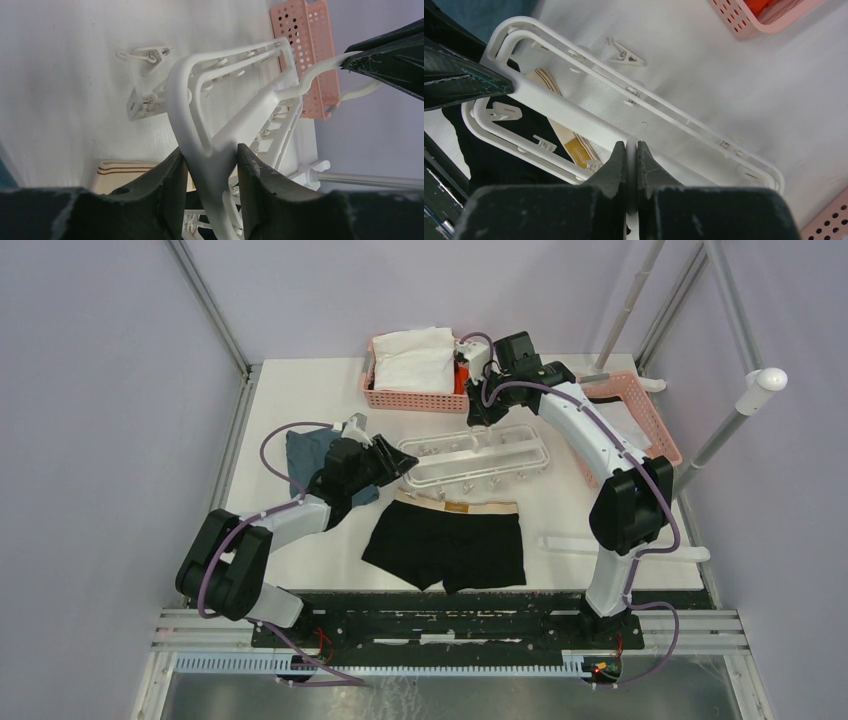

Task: Clip the underwear to the hanger
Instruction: Open the clamp at the hanger.

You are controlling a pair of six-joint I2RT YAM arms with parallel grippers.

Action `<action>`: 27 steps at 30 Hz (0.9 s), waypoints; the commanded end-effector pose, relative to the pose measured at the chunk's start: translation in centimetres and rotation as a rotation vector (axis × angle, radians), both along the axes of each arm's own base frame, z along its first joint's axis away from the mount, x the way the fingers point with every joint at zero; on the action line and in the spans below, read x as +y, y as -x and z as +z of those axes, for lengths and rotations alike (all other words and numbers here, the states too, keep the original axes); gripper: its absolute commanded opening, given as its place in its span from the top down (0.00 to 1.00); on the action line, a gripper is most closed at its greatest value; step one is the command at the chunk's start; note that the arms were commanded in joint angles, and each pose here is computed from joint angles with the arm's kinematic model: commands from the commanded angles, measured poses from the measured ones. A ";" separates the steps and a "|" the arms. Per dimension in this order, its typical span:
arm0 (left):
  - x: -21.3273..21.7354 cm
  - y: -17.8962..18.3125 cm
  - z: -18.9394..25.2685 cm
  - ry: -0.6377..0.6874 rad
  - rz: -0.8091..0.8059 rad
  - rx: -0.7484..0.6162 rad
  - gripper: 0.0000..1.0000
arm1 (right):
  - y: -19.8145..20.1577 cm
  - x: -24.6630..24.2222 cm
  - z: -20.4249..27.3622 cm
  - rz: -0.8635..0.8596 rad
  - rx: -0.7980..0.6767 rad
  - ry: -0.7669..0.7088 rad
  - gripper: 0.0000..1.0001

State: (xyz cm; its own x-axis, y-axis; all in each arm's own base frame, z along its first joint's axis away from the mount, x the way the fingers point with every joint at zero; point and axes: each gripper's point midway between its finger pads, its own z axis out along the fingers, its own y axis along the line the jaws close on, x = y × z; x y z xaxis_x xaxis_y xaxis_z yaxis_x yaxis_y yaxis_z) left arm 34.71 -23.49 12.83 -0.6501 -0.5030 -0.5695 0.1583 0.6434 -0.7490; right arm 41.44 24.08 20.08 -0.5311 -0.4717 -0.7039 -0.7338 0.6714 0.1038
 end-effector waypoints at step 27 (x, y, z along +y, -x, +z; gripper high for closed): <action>-0.3 -0.7 3.9 -0.014 -0.035 -0.100 0.63 | 16.3 5.6 2.8 1.015 -0.562 -0.316 0.47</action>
